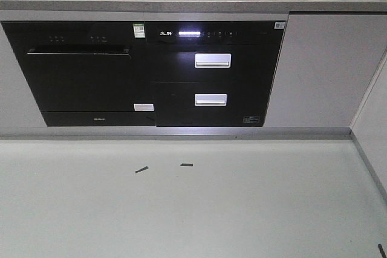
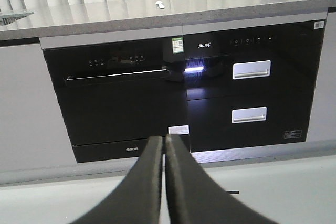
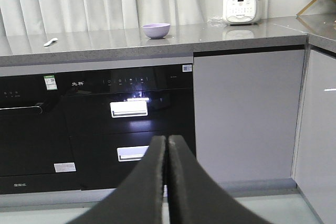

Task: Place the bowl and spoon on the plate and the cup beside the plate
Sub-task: 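Continue driving closer to the counter holding the spoon and bowl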

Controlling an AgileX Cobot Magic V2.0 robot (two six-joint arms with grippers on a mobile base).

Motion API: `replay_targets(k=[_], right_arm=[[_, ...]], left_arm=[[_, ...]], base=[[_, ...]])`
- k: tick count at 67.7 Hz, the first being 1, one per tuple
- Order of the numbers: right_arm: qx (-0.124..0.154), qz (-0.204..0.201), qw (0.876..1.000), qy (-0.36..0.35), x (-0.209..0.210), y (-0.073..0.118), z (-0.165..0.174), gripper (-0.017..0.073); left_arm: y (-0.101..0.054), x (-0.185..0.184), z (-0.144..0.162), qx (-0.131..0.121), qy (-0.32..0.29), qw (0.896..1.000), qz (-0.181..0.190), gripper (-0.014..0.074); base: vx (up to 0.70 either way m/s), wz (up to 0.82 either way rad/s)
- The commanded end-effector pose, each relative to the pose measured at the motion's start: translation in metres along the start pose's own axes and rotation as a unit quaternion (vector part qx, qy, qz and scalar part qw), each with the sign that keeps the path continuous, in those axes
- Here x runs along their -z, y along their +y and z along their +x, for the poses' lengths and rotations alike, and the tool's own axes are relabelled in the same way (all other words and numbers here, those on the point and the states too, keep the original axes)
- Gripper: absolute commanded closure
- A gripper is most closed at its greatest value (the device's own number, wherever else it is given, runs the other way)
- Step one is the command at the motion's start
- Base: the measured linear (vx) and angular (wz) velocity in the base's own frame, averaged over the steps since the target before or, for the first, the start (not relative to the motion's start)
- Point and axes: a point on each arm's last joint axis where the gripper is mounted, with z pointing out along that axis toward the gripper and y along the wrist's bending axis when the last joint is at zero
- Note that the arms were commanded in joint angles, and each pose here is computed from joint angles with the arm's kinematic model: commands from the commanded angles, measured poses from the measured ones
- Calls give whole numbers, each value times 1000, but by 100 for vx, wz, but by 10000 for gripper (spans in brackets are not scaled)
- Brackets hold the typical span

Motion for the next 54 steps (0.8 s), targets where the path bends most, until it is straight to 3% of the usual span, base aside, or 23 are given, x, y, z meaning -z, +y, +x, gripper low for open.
replay_targets(k=[1,54], right_arm=[[7,-6,999,-40,1,1,-6,562],[7,-6,999,-40,1,1,-6,562]], left_arm=[[0,-1,-8,7,-32,999,1,600],[0,-1,-8,7,-32,999,1,600]], base=[[7,1],[6,0]])
